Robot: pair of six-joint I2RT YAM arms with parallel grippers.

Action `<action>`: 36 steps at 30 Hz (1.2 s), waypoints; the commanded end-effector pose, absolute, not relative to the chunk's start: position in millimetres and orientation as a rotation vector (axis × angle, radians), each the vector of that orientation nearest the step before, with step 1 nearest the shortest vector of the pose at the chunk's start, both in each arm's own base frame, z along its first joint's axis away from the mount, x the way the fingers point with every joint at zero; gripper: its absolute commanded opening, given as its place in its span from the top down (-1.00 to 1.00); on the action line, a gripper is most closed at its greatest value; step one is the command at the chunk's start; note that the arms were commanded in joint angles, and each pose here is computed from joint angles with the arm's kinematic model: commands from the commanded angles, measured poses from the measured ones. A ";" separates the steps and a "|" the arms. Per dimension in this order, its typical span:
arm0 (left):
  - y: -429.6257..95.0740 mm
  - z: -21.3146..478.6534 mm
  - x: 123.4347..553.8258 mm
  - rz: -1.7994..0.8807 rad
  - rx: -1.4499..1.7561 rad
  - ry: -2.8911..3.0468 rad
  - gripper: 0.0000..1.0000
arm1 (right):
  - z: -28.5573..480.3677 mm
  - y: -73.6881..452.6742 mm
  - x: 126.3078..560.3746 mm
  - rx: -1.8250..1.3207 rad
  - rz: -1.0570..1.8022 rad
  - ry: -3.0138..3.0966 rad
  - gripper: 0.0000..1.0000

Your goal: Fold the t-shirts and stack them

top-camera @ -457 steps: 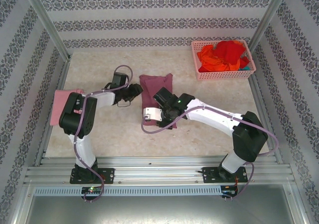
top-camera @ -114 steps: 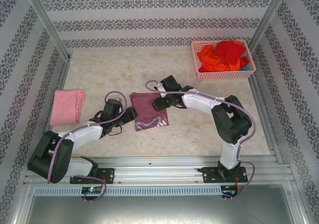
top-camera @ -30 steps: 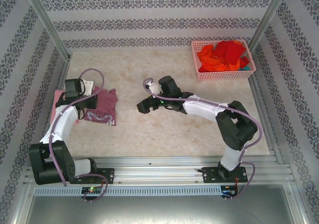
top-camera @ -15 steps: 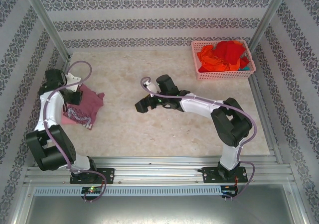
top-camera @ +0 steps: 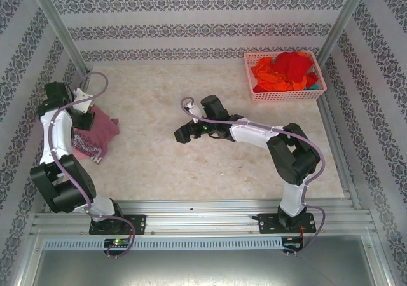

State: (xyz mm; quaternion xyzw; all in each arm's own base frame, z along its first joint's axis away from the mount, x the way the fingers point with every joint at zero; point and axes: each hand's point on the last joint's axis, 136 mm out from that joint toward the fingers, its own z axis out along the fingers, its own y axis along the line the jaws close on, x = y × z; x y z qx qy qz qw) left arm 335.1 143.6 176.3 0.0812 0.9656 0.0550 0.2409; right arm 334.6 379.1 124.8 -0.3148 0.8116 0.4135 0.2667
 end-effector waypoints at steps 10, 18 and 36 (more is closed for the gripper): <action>181.3 175.1 320.2 0.367 0.109 2.693 1.00 | 130.0 381.0 339.0 -0.847 1.153 2.160 -0.84; 204.6 140.7 315.4 0.471 0.004 2.782 1.00 | 125.5 378.9 339.3 -0.836 1.157 2.176 -0.84; 215.2 141.3 325.9 0.464 -0.288 2.734 -0.77 | 121.2 371.0 343.1 -0.796 1.164 2.190 -0.84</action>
